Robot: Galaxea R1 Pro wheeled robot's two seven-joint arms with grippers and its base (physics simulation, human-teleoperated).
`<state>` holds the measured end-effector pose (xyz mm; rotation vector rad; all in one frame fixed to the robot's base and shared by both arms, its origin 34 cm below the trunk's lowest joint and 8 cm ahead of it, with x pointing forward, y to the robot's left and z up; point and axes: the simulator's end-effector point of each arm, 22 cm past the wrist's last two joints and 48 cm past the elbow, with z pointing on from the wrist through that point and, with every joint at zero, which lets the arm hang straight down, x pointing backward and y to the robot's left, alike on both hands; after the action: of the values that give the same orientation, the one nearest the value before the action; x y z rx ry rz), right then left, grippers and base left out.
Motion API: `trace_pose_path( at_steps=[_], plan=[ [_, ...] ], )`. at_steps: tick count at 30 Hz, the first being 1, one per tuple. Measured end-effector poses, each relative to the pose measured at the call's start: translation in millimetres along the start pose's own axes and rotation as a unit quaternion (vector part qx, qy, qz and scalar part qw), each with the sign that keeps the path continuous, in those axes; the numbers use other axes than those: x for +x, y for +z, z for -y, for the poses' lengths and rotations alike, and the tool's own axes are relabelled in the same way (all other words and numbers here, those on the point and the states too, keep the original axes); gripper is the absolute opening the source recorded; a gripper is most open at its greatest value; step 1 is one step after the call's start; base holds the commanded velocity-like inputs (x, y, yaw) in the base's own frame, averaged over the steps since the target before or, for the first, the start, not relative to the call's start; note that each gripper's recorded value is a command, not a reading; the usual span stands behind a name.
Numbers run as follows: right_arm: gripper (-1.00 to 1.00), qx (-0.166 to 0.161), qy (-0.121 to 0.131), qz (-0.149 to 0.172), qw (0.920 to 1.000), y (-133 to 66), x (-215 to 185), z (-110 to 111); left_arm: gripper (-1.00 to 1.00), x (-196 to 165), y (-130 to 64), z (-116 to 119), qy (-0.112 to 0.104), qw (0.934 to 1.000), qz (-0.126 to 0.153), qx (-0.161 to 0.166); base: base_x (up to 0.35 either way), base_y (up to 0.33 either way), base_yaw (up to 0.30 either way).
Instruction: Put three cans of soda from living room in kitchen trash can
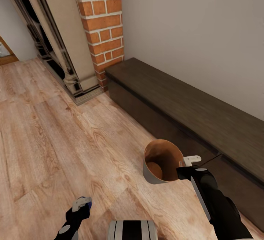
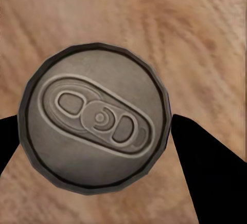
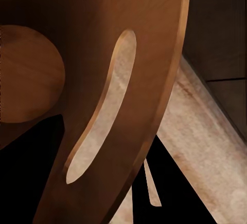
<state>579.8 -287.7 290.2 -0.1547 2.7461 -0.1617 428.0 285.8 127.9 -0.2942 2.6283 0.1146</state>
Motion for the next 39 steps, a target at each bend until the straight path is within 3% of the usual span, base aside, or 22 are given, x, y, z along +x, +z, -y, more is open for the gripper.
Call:
trace_pose_path(
  at_steps=[26, 39],
  plan=[
    [-1.00, 0.001, 0.001, 0.008, 1.0000, -47.1, -36.9, 9.1, -1.00, -42.7, -39.9, 2.9, 0.000, 1.0000, 0.007, 0.001, 0.000, 0.000, 0.003],
    [-1.00, 0.002, 0.001, 0.008, 1.0000, -70.8, -53.7, 14.0, -1.00, -62.4, -61.9, 3.7, 0.000, 1.0000, 0.007, 0.001, 0.000, 0.000, 0.232]
  ],
)
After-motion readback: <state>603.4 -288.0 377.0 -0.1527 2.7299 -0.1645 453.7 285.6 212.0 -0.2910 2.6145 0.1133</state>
